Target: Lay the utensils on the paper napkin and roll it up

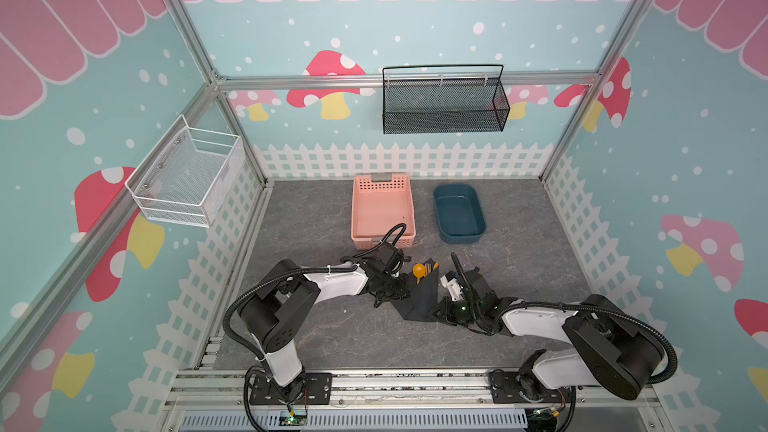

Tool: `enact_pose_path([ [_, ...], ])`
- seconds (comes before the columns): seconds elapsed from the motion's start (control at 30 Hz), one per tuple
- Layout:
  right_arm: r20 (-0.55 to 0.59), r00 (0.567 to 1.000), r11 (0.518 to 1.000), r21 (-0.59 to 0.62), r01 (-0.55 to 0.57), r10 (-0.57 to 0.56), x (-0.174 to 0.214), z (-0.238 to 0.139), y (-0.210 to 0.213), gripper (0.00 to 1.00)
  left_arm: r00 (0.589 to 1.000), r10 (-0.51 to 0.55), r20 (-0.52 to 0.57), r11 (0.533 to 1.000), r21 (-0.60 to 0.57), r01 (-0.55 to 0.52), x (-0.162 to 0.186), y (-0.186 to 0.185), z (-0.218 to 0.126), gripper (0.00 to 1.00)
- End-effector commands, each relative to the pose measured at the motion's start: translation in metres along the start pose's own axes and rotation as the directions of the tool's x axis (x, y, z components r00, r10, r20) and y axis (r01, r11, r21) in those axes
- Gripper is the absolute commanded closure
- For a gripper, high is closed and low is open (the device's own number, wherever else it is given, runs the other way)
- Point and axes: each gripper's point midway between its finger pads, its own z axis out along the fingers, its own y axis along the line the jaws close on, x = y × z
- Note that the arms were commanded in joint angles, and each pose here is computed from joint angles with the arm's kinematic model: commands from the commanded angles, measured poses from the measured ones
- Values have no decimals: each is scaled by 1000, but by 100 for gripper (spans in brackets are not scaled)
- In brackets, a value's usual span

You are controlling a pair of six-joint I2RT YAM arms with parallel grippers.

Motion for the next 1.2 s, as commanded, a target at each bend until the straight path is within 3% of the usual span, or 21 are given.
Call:
enact_pose_path([
  [0.0,-29,998,992,111,-55,59,17,0,-33,97,997,39,65,999,24,-40,-16,-23,-24,95],
  [0.23,-23,998,993,101,-54,56,15,-2,-29,96,997,69,35,996,52,-70,-9,-44,-17,94],
  [0.77,5,999,997,67,-50,50,9,-8,-18,95,998,21,-66,994,-103,-27,14,10,24,97],
  [1.03,86,996,999,-27,-22,25,-25,-27,4,95,996,17,-87,993,-119,-27,19,19,28,97],
  [1.17,69,998,999,-38,-6,9,-33,-25,4,95,996,19,-88,993,-118,-30,18,19,28,98],
])
